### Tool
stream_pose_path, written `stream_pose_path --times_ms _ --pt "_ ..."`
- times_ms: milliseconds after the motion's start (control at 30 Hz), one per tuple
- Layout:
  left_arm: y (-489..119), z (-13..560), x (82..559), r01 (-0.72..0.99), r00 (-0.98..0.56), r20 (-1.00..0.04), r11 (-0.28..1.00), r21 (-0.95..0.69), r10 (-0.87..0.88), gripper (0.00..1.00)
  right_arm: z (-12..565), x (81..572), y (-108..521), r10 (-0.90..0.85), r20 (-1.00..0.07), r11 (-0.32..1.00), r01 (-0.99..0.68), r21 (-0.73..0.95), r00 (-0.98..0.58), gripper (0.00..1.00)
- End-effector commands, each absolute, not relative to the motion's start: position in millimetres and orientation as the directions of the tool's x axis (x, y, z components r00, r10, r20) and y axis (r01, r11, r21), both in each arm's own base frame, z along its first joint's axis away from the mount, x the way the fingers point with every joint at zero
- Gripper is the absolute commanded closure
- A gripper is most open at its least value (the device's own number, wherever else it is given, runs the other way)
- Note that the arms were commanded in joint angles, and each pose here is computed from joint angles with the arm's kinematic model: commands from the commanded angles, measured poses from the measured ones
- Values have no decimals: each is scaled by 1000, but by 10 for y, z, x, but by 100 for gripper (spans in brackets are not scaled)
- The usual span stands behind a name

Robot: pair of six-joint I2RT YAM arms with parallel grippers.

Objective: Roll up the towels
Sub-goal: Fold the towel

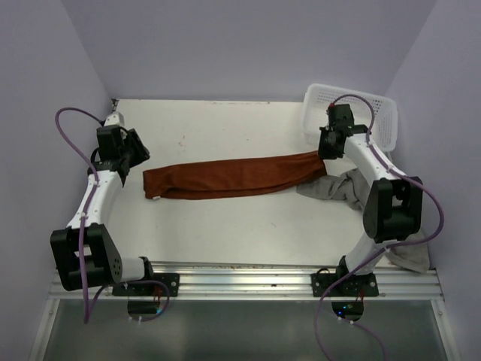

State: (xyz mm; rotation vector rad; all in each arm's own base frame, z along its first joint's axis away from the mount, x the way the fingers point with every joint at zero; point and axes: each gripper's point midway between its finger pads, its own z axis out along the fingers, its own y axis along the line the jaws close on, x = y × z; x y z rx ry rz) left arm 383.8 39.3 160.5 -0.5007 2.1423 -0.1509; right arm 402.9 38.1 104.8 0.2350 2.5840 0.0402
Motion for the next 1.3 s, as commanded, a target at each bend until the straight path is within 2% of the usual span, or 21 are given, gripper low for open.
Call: stream_pose_path --times_ms 0,167,567,767,1267 --pt "337 1614 3898 -255 -509 -770 922 -291 -384 49 1539 4070 204 140 -600 986 166 12 -788 100" --pt "302 1431 3902 -260 -551 -735 919 -298 -394 49 1489 4029 141 151 -590 984 177 15 -793 100" --pt "321 820 3789 -337 -679 -606 909 -244 -415 58 1395 4017 186 163 -579 986 156 62 -799 100" --pt "319 602 3737 -369 -709 -559 902 -224 -429 59 1317 4003 262 168 -568 986 136 98 -806 100" --pt "362 467 3964 -404 -697 -537 879 -252 -474 62 1133 3956 294 155 -551 988 113 108 -820 100"
